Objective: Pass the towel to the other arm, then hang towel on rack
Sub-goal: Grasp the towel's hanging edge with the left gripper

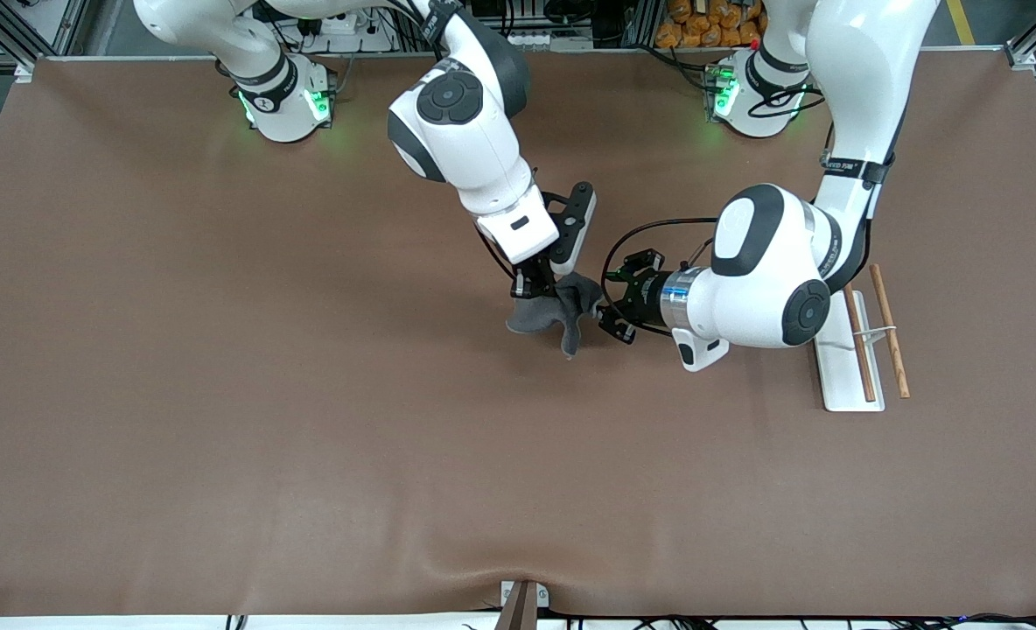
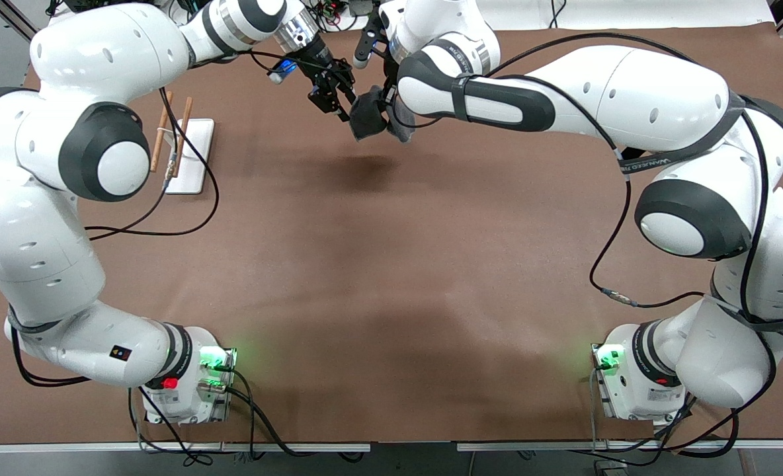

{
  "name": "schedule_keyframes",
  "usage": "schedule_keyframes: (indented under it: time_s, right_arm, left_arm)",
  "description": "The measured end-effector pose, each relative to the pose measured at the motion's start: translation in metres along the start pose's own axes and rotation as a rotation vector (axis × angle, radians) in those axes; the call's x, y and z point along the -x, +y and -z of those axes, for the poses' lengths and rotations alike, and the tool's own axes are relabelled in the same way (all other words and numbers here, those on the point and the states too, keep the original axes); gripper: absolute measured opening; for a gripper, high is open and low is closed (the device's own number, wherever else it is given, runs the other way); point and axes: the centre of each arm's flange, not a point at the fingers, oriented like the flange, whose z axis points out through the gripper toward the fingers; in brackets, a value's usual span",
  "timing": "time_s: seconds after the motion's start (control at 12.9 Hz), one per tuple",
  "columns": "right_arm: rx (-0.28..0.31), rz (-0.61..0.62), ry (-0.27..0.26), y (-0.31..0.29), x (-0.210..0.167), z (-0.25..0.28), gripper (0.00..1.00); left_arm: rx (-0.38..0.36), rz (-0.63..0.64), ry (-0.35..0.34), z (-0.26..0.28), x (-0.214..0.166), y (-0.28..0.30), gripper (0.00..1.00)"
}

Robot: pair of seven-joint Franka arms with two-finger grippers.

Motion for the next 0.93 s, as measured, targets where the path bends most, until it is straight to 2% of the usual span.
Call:
schedule_keyframes:
  time_s: [0.08, 0.39, 0.47, 0.93]
  right_arm:
    - [0.000, 0.000, 0.000, 0.000, 0.000, 0.000, 0.02]
    - [0.000, 0.000, 0.000, 0.000, 0.000, 0.000, 0.02]
    - [0.000, 0.001, 0.000, 0.000, 0.000, 0.000, 0.02]
    - [-0.001, 0.001, 0.000, -0.001, 0.000, 0.000, 0.02]
  left_arm:
    - [0.001, 0.003, -0.004, 0.000, 0.001, 0.000, 0.56]
    - [0.002, -0.006, -0.022, 0.008, 0.009, 0.001, 0.11]
    - [0.003, -0.011, -0.023, 0.011, 0.011, 0.001, 0.02]
    - [-0.026, -0.042, -0.038, 0.047, 0.019, -0.003, 0.02]
